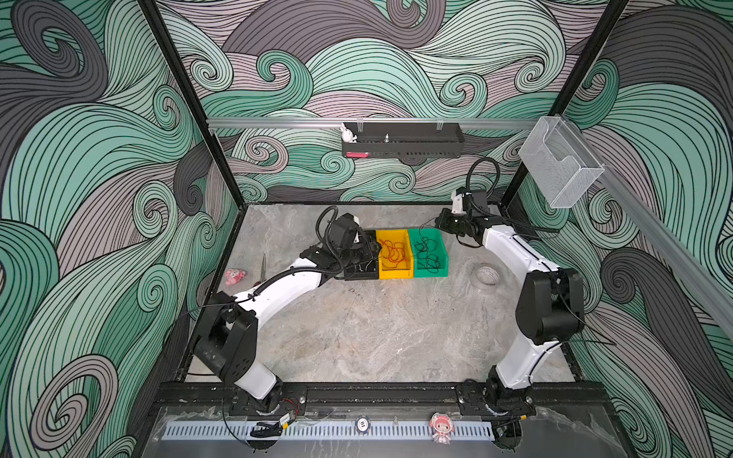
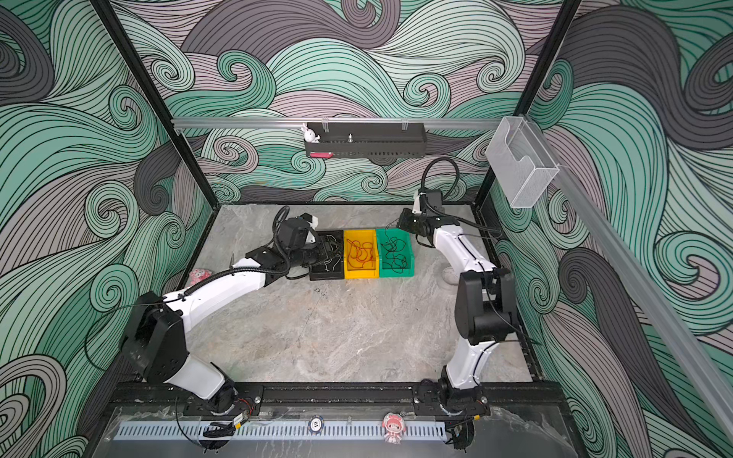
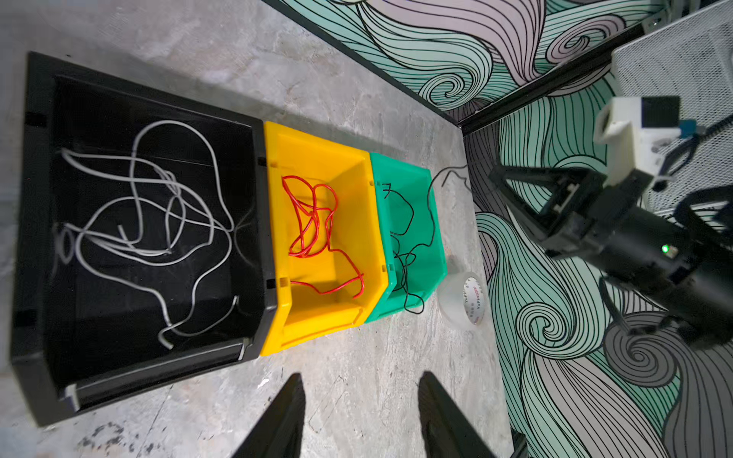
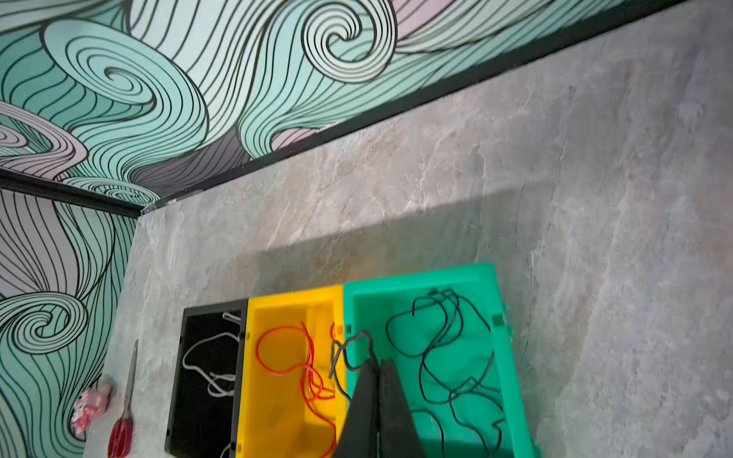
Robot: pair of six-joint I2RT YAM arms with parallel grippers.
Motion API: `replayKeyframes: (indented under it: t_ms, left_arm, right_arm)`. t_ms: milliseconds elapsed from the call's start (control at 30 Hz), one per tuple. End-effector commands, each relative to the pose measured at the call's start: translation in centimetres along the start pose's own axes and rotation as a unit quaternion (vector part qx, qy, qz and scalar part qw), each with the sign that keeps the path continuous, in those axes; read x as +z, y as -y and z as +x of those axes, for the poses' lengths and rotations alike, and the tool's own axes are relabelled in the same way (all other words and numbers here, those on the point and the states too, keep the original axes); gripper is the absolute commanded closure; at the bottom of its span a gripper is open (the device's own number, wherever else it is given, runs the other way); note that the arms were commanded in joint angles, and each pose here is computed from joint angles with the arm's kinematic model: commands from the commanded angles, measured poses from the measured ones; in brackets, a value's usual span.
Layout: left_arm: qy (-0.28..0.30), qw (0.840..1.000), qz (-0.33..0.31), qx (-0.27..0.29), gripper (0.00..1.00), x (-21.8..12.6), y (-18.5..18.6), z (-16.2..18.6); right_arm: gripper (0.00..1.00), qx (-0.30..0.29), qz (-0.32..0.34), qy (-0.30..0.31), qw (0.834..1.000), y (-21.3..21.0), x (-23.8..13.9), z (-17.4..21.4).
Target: Untangle the cables
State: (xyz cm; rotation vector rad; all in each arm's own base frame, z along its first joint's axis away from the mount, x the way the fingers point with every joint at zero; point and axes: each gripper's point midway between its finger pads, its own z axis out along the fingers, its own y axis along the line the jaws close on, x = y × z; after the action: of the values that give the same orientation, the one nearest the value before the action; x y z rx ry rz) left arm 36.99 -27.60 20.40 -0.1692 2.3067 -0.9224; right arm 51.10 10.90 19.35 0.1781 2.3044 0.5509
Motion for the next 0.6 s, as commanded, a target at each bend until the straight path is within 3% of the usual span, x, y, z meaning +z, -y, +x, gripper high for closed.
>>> replayKeyframes:
  t_ms: [0, 267, 367, 567]
  left_arm:
    - [0.014, 1.0, -0.024, 0.003, 0.51, -1.3, -1.6, -0.3]
    - [0.024, 0.999, -0.036, -0.006, 0.51, -3.0, -3.3, 0.0]
    - [0.023, 0.999, -0.038, -0.008, 0.51, -3.1, -3.5, 0.2]
    - [0.017, 0.999, -0.042, -0.009, 0.51, -3.2, -4.1, 0.7]
  right_arm:
    - [0.96, -0.03, -0.011, 0.047, 0.998, -1.9, -1.6, -4.3]
    - [0.96, -0.042, -0.048, 0.068, 0.996, -3.0, -1.6, -4.5]
    - [0.96, -0.041, -0.05, 0.046, 0.997, -2.4, -1.1, -2.1]
    - [0.96, -0.049, 0.008, 0.007, 0.999, 0.9, -1.8, 3.0]
